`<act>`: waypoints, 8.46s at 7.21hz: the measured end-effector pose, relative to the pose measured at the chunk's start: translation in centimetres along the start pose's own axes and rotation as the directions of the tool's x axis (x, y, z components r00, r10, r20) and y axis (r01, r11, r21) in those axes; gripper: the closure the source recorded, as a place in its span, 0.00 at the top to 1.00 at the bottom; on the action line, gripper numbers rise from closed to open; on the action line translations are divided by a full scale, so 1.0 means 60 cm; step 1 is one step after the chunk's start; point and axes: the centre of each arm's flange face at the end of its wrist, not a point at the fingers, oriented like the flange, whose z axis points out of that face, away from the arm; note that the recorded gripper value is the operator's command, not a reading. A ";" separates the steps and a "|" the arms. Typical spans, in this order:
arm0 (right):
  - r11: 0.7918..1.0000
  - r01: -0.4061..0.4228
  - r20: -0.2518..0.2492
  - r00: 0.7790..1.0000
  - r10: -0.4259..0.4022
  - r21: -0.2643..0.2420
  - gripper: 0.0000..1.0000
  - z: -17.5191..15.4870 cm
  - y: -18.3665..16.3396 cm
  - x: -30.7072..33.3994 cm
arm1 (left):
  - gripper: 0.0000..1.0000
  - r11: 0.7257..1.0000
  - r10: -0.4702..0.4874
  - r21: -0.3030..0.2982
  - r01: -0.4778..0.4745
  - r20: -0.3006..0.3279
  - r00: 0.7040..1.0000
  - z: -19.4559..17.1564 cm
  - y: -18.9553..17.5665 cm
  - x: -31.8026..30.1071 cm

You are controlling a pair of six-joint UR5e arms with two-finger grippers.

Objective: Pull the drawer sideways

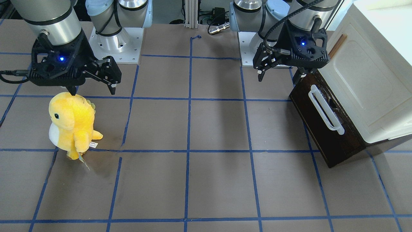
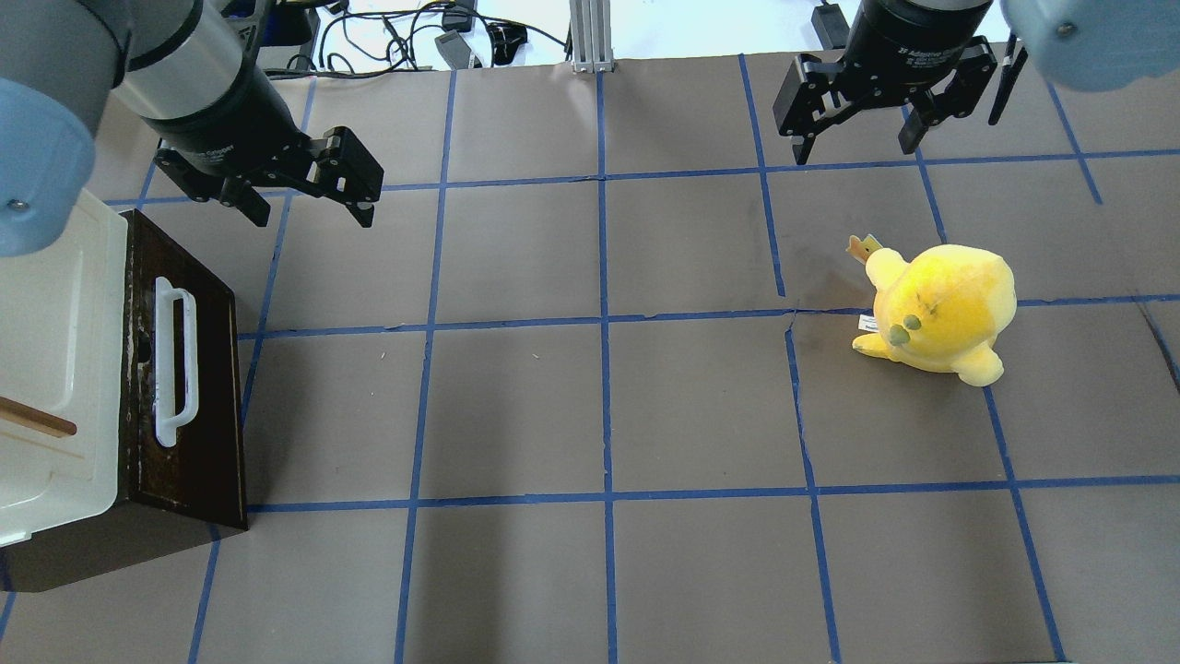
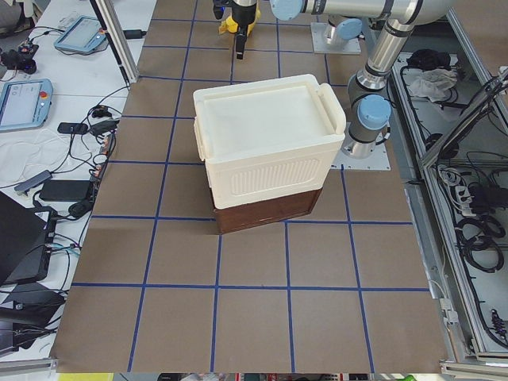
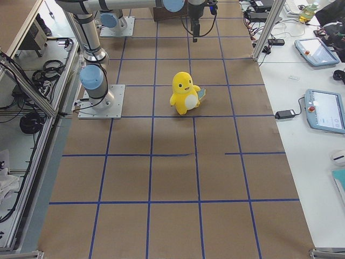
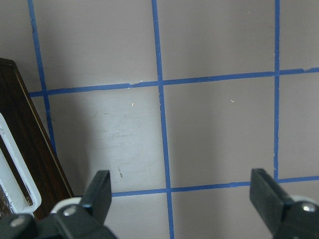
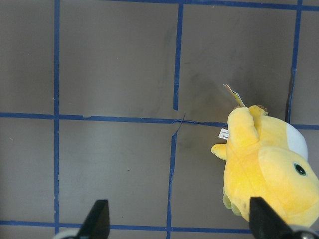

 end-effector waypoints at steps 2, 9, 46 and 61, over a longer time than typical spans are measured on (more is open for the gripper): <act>1.000 0.000 0.000 1.000 0.000 0.000 1.00 0.000 0.000 0.000 | 1.00 1.000 0.000 0.000 0.000 0.000 1.000 0.000 0.000 0.000; 1.000 0.000 0.000 1.000 0.000 0.000 1.00 0.000 0.000 0.000 | 1.00 0.999 -0.032 -0.039 0.034 0.061 0.998 0.032 -0.012 0.006; 1.000 0.000 0.000 1.000 0.000 0.000 1.00 0.000 0.000 0.000 | 0.71 0.934 0.245 -0.328 0.144 0.878 0.412 0.489 0.000 -0.120; 1.000 0.000 0.000 1.000 0.000 0.000 1.00 0.000 0.000 0.000 | 0.56 0.925 0.271 -0.347 0.157 0.888 0.372 0.504 0.014 -0.143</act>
